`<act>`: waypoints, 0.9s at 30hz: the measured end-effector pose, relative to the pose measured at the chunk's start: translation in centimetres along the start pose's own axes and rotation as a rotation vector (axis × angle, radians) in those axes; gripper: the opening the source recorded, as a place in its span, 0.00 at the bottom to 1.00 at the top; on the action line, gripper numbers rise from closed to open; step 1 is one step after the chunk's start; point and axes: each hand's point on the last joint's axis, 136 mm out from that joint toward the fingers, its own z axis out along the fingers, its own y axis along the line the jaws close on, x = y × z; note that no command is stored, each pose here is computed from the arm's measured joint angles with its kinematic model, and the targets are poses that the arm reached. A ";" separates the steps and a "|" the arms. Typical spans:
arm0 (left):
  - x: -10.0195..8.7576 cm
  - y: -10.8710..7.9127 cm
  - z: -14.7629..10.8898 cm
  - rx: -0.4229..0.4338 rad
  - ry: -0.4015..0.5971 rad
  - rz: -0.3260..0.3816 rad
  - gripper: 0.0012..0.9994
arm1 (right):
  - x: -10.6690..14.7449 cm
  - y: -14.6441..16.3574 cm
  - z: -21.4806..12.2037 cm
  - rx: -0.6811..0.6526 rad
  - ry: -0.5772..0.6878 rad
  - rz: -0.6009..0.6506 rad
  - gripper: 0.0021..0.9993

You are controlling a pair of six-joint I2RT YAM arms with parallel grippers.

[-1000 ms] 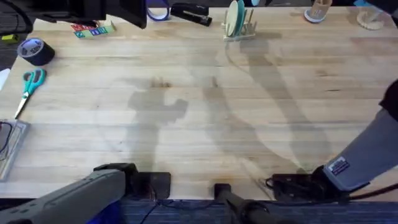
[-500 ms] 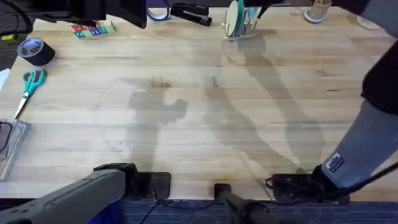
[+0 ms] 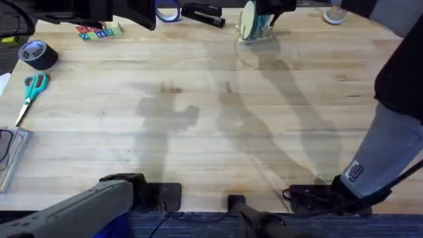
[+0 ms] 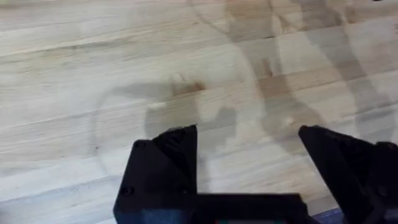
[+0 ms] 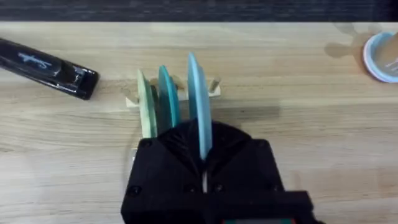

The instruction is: Pick up the plates from the table one by one and place each into a slot on the dish rack.

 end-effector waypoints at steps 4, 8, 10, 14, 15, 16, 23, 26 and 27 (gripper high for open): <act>0.0 0.0 0.0 0.000 0.000 0.000 0.99 | 0.0 0.0 0.1 -0.013 0.004 0.014 0.03; 0.0 0.0 0.0 0.000 0.000 0.000 1.00 | 0.1 0.1 0.1 -0.018 0.006 0.018 0.03; 0.0 0.0 0.0 0.000 0.000 0.000 1.00 | 0.1 0.1 0.1 -0.018 0.007 0.018 0.03; 0.0 0.0 0.0 0.000 0.000 0.000 1.00 | 0.1 0.1 0.1 -0.020 0.009 0.021 0.09; 0.0 0.0 0.0 0.000 0.000 0.000 1.00 | 0.1 0.1 0.1 -0.021 0.009 0.021 0.10; 0.0 0.0 0.0 0.000 0.000 0.000 1.00 | 0.1 0.1 0.1 -0.021 0.009 0.021 0.11; 0.0 0.0 0.0 0.000 0.000 0.000 0.99 | 0.1 0.1 0.1 -0.020 0.009 0.022 0.12; 0.0 0.0 0.0 0.000 0.000 0.000 1.00 | 0.1 0.1 0.1 -0.020 0.008 0.022 0.13; 0.0 0.0 0.0 0.000 0.000 0.000 1.00 | 0.1 0.1 0.1 -0.020 0.008 0.022 0.13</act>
